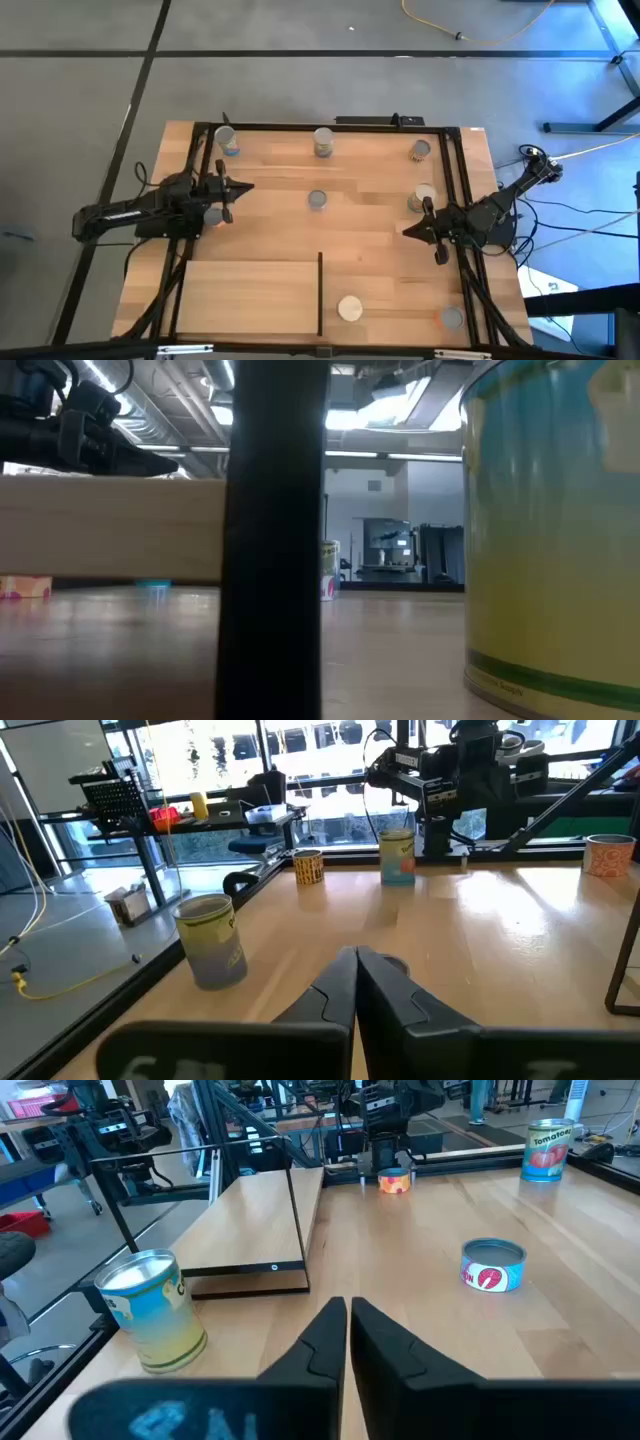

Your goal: Pick and place cans onto a shelf

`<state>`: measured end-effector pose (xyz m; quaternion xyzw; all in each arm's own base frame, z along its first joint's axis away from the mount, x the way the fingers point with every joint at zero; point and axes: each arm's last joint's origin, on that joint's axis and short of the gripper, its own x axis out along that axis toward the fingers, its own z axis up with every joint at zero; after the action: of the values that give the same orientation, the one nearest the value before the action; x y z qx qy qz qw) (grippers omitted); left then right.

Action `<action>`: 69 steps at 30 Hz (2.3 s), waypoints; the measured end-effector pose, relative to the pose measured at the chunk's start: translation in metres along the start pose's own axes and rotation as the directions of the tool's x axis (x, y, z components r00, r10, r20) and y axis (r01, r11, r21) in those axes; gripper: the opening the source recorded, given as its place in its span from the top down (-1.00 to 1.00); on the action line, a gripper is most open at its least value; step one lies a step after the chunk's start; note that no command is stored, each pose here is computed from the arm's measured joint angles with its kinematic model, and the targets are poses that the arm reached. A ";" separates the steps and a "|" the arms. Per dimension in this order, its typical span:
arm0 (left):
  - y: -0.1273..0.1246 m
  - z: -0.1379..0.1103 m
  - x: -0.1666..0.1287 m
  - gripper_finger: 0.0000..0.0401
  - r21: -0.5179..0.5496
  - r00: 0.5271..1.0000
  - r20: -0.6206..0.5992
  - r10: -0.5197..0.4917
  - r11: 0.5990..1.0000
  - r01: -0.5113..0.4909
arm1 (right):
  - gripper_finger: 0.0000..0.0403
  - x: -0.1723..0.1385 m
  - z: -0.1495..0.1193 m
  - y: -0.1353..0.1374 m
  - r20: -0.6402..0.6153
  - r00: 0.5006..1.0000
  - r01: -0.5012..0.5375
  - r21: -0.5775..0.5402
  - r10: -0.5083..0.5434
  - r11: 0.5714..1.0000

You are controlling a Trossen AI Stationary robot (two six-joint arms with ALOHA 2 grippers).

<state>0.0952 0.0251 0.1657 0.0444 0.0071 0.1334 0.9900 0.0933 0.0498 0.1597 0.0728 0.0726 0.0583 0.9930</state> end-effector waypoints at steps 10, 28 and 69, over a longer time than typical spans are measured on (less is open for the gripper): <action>0.000 0.000 0.000 1.00 0.000 1.000 0.000 0.000 1.000 0.000 | 0.89 0.000 0.000 0.000 0.000 1.000 0.000 0.000 0.000 1.000; 0.000 0.000 0.000 1.00 0.000 1.000 0.000 0.000 1.000 0.000 | 0.89 0.000 0.000 0.000 0.000 1.000 0.000 0.000 0.000 1.000; 0.000 0.000 0.000 1.00 0.000 1.000 0.000 0.000 1.000 0.000 | 0.89 0.000 0.004 0.000 0.039 0.999 0.007 0.101 -0.011 0.995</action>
<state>0.0952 0.0251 0.1656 0.0444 0.0071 0.1335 0.9900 0.0938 0.0495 0.1635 0.1238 0.0560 0.0487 0.9895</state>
